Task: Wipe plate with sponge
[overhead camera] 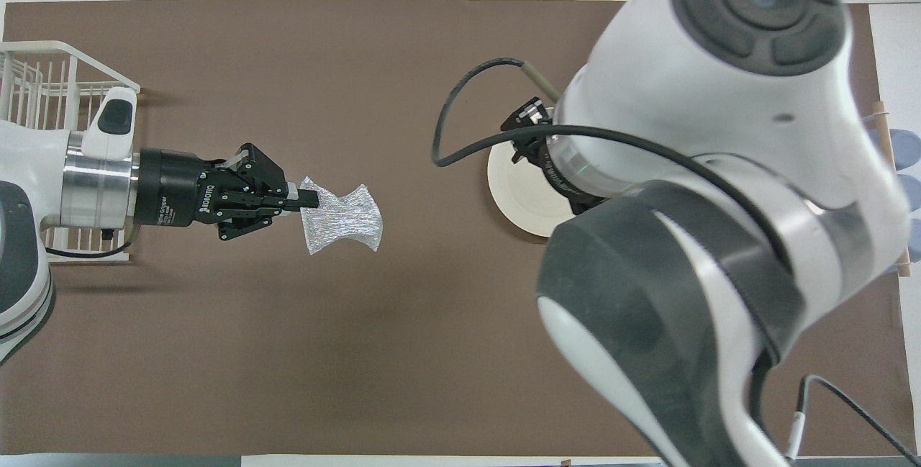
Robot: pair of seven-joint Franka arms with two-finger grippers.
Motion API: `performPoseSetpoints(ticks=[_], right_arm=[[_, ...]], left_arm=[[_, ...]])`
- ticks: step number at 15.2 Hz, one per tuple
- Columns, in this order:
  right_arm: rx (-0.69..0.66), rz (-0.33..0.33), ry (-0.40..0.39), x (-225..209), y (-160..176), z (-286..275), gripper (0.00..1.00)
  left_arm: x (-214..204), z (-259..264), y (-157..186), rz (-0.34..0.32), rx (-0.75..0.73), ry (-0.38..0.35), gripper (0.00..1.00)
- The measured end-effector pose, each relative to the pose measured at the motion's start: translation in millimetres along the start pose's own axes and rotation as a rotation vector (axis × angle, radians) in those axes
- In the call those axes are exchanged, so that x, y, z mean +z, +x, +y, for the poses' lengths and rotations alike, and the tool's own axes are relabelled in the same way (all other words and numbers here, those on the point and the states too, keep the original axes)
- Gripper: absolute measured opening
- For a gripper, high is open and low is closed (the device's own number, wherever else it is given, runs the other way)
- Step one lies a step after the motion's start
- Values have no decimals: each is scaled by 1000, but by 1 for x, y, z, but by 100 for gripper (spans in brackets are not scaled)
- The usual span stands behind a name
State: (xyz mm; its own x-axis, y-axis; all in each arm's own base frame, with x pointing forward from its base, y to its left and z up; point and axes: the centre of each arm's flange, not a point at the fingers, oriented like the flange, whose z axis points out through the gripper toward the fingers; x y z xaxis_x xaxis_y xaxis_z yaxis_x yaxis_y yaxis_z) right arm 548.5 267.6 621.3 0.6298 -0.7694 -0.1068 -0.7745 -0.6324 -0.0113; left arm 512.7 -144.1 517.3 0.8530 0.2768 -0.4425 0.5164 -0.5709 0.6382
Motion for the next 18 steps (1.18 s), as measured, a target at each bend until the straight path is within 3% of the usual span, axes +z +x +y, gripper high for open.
performPoseSetpoints(ticks=[5, 8, 12, 18], right_arm=[[-275, -10, -18, -28, 113, 62, 100], [-452, -19, -41, -37, 157, 96, 100], [-700, 44, -102, -51, 172, 116, 100], [-829, 42, -128, -54, 196, 144, 100]], left_arm=[[-37, -17, 23, 183, 51, 287, 3], [-54, -24, 38, 285, 98, 479, 3], [-72, -25, 51, 402, 183, 776, 3], [-77, -10, 63, 553, 318, 1334, 3]])
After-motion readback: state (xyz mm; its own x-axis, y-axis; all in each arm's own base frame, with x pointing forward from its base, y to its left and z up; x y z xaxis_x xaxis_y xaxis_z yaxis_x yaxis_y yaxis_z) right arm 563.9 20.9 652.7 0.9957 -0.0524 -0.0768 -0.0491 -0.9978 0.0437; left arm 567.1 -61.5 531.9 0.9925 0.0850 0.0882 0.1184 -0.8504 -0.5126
